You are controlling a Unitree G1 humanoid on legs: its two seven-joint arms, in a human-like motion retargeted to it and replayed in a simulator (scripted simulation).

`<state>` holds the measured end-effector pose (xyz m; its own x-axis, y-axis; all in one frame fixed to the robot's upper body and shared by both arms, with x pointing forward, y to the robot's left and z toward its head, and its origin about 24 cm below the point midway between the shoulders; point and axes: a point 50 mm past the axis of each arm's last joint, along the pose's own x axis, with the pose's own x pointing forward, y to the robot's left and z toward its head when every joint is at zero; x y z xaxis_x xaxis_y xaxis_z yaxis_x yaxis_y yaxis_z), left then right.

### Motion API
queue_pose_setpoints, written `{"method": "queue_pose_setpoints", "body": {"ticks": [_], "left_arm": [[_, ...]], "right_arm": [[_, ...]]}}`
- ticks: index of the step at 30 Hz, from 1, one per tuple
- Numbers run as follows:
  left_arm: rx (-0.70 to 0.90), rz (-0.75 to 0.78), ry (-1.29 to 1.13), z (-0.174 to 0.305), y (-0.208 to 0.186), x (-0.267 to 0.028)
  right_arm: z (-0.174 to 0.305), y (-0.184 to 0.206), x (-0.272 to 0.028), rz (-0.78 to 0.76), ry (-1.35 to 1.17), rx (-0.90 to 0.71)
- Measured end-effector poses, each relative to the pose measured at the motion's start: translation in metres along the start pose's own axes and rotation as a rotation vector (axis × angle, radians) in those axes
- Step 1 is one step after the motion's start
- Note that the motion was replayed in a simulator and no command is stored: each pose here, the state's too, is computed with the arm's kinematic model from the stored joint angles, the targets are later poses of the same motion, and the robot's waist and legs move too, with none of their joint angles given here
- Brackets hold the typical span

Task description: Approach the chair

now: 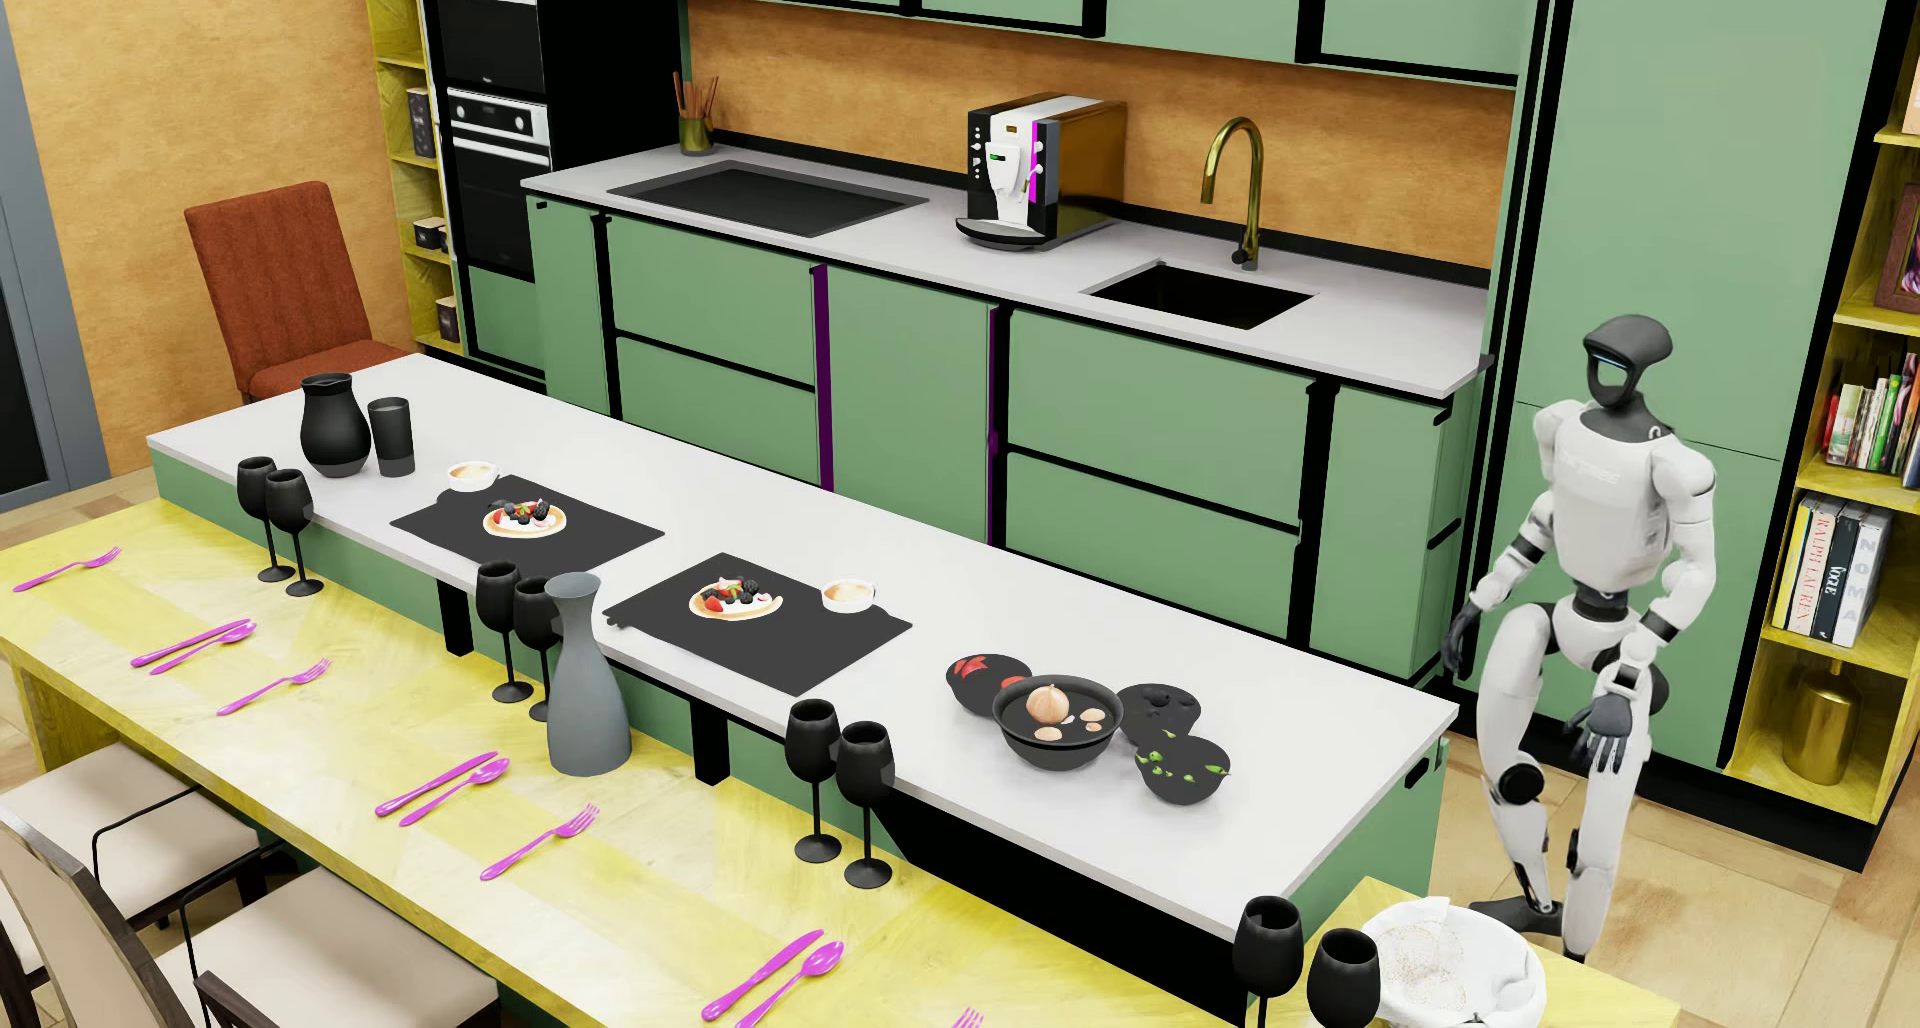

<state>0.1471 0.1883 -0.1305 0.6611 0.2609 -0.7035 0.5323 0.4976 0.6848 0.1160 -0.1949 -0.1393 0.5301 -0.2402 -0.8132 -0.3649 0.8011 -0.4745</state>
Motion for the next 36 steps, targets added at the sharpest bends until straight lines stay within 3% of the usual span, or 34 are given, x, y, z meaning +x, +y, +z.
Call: {"method": "queue_pose_setpoints", "body": {"ticks": [4, 7, 10, 14, 18, 22, 26, 29, 31, 34, 36], "left_arm": [[-0.027, 0.104, 0.011, -0.002, 0.01, 0.002], [-0.14, 0.201, -0.043, 0.022, 0.027, 0.006], [-0.208, 0.052, -0.125, 0.051, 0.038, 0.011], [-0.084, -0.004, -0.242, 0.074, 0.049, 0.011], [-0.093, -0.059, -0.114, 0.034, 0.022, 0.006], [-0.108, -0.237, 0.169, -0.044, -0.033, -0.023], [-0.008, -0.459, 0.401, -0.101, -0.076, -0.064], [-0.11, -0.47, 0.472, -0.102, -0.092, -0.077], [-0.109, -0.488, 0.397, -0.084, -0.092, -0.067], [0.068, -0.399, 0.183, -0.048, -0.054, -0.03], [0.126, -0.221, 0.024, -0.018, 0.0, -0.002]], "right_arm": [[-0.007, -0.001, -0.007, -0.021, -0.004, 0.055], [-0.033, 0.004, -0.018, -0.049, 0.062, 0.079], [-0.057, 0.016, -0.028, -0.03, 0.139, 0.092], [-0.072, 0.017, -0.037, -0.125, 0.16, 0.188], [-0.042, -0.018, -0.022, -0.216, -0.006, 0.115], [0.044, -0.06, -0.005, -0.29, -0.341, -0.077], [0.099, -0.052, -0.012, -0.226, -0.536, -0.19], [0.08, -0.019, -0.017, -0.046, -0.488, -0.245], [0.056, -0.01, -0.017, -0.025, -0.395, -0.273], [-0.008, -0.014, -0.013, -0.204, -0.074, 0.031], [-0.042, -0.027, -0.017, -0.288, 0.073, 0.145]]}}
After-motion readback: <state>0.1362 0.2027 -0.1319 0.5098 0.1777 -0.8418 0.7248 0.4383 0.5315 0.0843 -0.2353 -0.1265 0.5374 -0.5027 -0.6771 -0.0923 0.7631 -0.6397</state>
